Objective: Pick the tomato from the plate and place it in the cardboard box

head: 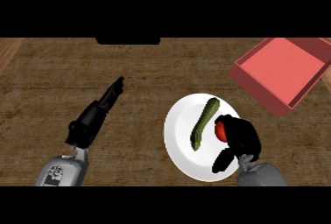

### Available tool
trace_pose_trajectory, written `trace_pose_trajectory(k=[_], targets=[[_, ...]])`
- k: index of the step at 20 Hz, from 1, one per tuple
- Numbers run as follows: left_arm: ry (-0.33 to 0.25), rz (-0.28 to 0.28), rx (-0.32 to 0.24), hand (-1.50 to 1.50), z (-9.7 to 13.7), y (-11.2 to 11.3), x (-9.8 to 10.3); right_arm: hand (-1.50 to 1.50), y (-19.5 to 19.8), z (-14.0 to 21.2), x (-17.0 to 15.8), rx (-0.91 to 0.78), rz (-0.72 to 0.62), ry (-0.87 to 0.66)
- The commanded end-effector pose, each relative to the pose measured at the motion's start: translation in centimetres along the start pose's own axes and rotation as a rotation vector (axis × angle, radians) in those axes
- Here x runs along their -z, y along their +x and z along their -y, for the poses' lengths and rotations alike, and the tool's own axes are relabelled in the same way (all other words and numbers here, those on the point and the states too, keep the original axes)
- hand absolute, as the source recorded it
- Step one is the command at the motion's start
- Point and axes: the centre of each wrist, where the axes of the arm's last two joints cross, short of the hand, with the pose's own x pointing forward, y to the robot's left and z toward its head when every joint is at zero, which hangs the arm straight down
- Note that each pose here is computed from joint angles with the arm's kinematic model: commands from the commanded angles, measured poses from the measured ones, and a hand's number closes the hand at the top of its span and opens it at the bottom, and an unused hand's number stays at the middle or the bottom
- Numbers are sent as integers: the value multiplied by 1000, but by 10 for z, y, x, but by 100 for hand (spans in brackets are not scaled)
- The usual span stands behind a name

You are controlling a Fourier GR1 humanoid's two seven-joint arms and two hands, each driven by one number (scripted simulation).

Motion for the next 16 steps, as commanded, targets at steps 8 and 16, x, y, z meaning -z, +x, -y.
trace_pose_trajectory(k=[8, 16], targets=[[-11, -3, 7, 0, -5, 1, 1, 150, -82, 41, 4, -282, 565, 92], [31, 4, 0, 0, -13, -5, -6, 150, -178, 121, -2, -355, 950, -108]])
